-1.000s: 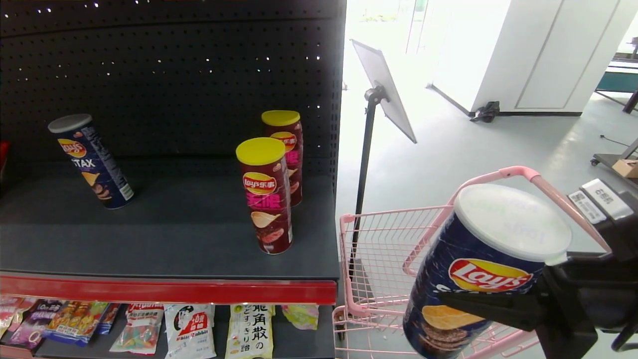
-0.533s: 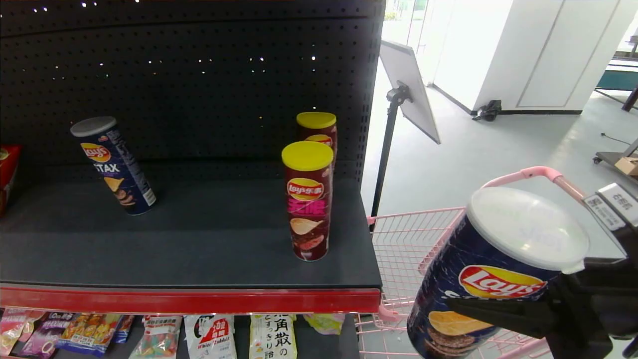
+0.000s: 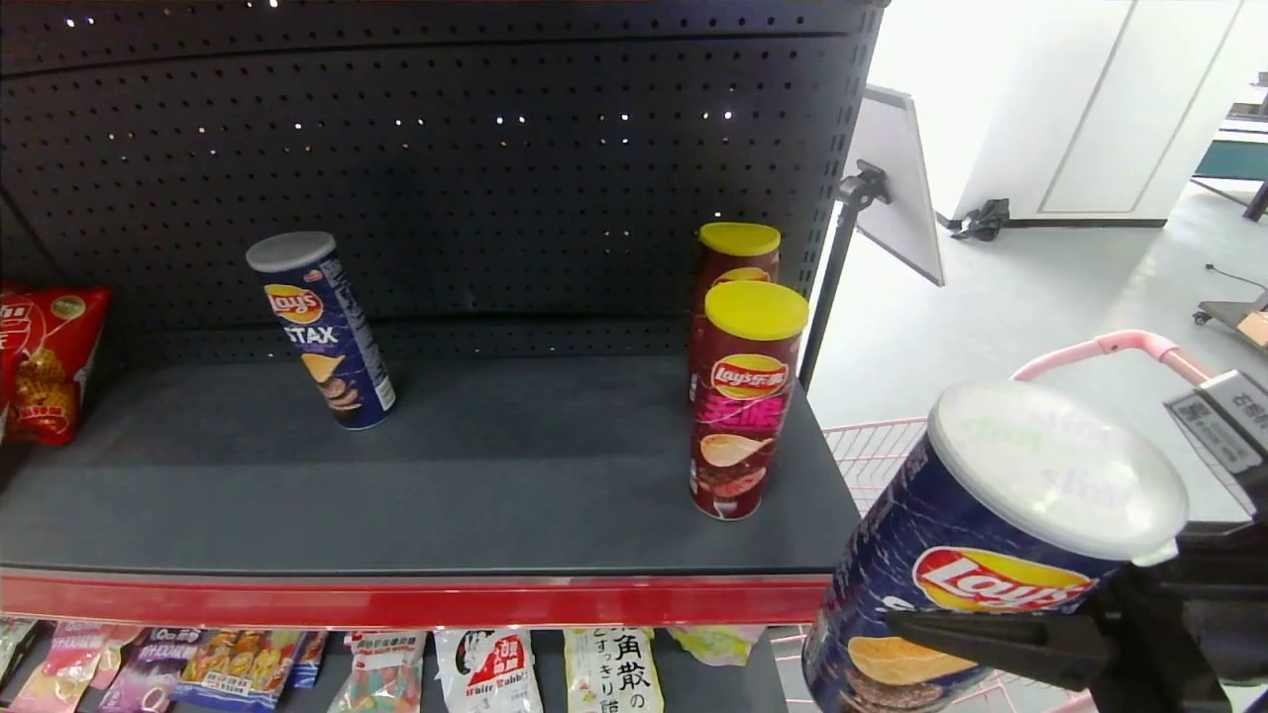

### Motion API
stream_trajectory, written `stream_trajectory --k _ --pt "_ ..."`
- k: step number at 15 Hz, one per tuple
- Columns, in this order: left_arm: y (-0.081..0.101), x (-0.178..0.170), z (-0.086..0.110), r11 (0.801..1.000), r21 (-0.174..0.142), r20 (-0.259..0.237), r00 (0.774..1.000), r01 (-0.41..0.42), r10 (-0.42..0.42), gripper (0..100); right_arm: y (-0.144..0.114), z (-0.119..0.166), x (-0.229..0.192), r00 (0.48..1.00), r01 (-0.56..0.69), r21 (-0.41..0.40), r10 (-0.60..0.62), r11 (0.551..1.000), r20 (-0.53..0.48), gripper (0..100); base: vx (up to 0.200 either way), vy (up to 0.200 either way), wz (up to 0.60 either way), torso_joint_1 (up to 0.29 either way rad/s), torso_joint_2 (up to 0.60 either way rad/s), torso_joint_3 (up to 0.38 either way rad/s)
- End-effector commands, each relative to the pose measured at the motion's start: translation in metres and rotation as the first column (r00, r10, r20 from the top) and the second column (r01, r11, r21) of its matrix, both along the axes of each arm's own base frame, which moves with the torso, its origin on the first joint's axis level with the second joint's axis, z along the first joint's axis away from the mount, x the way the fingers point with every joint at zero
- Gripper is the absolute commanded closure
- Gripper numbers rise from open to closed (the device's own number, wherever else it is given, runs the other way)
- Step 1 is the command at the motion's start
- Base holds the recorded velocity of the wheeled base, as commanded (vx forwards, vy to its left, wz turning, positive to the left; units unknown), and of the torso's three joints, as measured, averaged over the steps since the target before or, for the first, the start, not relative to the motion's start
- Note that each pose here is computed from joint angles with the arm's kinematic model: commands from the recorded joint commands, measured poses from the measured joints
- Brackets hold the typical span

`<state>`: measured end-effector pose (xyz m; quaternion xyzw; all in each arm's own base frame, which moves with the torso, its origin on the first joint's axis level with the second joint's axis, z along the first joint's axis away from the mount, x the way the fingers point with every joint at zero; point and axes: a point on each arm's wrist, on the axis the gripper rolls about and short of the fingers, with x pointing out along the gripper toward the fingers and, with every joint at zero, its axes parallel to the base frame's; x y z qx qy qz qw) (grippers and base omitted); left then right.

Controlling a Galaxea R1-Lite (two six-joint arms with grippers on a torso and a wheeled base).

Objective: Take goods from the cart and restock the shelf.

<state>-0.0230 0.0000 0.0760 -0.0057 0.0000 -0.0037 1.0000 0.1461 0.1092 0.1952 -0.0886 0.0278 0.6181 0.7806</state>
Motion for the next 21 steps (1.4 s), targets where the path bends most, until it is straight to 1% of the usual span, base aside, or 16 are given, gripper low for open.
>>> stream_trajectory --k 1,21 --pt "0.0 0.0001 0.0001 1.0 -0.001 -0.002 1.0 0.0 0.0 0 0.0003 0.0 -0.0002 1.0 -0.002 0.0 0.002 1.0 0.001 100 0.0 0.2 0.0 0.002 0.0 0.007" --pt "0.0 0.0001 0.0001 1.0 -0.001 -0.002 1.0 0.0 0.0 0 0.0019 -0.002 -0.0023 1.0 -0.015 -0.005 0.015 1.0 -0.004 100 0.0 0.2 0.0 0.003 0.0 0.002"
